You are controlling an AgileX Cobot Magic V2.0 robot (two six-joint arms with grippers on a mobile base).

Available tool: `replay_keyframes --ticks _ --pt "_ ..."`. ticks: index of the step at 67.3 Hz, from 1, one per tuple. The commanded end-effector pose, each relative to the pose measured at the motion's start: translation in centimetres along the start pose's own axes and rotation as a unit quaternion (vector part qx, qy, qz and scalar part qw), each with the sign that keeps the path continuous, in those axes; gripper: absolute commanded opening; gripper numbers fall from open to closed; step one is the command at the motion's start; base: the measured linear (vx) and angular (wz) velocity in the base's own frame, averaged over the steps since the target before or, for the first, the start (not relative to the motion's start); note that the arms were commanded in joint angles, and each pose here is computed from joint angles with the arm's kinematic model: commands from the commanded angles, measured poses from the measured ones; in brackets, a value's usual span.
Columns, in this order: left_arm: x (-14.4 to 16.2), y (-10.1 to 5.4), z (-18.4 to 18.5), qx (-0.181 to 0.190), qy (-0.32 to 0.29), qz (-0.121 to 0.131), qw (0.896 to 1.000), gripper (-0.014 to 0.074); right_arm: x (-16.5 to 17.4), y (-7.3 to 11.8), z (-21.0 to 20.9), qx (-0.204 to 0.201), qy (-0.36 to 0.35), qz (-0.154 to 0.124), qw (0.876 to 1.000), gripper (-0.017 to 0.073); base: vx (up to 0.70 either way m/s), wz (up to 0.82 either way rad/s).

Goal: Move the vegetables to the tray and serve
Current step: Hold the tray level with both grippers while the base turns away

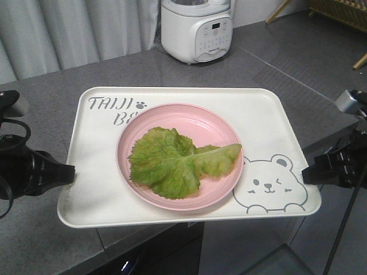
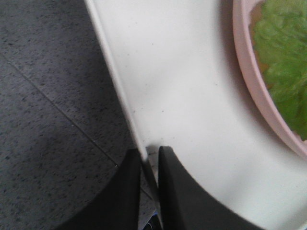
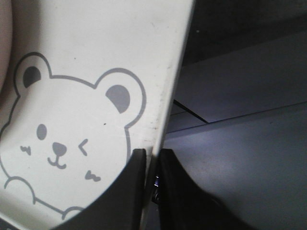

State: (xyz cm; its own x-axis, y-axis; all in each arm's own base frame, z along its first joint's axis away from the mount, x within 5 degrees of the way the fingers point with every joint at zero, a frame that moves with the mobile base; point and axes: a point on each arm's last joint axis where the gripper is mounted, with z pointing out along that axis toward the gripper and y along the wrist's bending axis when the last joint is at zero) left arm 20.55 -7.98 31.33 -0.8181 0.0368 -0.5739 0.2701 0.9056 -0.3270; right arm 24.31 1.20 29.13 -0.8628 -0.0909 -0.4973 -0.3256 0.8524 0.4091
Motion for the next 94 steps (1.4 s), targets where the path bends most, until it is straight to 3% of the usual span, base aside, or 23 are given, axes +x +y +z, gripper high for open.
replay_keyframes --ticks 1,94 --pt "-0.73 -0.8 -1.18 0.013 -0.037 0.026 0.999 -0.0006 -0.86 1.25 -1.25 -0.016 -0.039 -0.021 0.999 -0.0006 0.0 -0.3" --pt "-0.73 -0.8 -1.18 0.013 -0.037 0.026 0.999 -0.0006 -0.85 1.25 -1.25 -0.016 -0.038 -0.021 0.999 -0.0006 -0.01 -0.31"
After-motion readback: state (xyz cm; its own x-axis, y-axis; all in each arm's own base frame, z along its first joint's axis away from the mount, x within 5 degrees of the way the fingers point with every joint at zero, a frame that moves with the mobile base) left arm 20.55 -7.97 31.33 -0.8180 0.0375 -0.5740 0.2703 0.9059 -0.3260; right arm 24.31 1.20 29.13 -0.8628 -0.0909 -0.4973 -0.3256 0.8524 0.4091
